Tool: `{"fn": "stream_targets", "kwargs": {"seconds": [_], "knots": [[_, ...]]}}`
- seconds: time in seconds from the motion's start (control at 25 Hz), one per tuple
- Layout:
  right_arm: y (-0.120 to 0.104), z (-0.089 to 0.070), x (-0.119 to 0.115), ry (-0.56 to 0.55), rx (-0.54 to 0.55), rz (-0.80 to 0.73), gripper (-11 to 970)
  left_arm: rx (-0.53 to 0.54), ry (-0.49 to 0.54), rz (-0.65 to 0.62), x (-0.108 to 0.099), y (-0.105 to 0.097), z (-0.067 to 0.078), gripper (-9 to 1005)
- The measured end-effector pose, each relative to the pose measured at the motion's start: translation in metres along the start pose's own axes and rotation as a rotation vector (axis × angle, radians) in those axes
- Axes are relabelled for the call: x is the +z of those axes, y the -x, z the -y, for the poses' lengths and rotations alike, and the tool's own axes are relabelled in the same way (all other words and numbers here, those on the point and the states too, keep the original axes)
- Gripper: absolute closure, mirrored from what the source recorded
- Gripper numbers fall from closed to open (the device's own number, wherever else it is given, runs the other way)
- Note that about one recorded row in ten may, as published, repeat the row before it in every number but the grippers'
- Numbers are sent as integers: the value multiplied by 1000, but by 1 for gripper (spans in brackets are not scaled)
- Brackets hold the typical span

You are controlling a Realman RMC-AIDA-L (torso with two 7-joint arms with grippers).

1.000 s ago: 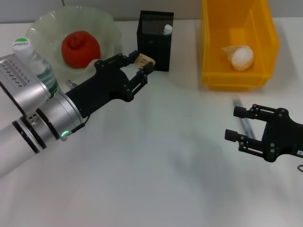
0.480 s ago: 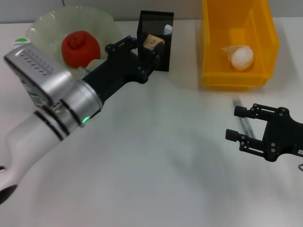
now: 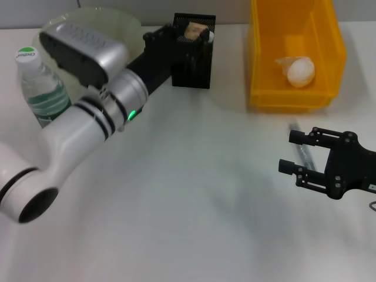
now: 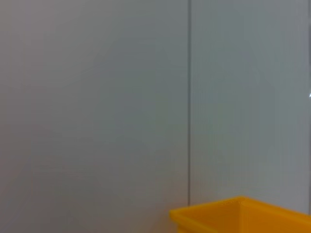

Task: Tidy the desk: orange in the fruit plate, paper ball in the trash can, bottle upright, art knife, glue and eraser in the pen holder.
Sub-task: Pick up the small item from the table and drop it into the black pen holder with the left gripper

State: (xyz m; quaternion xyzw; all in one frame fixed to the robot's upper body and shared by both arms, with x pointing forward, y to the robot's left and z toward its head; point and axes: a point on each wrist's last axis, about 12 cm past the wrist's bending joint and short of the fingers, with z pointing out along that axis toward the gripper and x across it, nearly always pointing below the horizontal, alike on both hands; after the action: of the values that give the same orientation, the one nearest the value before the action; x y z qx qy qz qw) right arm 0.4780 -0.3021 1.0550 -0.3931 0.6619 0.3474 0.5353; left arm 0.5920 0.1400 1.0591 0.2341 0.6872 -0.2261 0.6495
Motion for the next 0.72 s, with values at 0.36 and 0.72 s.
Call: {"fn": "stream_targets", "kwargs": {"seconds": [0.36, 0.72], "knots": [[2, 2, 2, 4, -9, 2, 342, -18, 89, -23, 18, 10, -7, 518], [3, 3, 3, 7, -14, 2, 342, -16, 90, -46, 24, 12, -7, 508]]}}
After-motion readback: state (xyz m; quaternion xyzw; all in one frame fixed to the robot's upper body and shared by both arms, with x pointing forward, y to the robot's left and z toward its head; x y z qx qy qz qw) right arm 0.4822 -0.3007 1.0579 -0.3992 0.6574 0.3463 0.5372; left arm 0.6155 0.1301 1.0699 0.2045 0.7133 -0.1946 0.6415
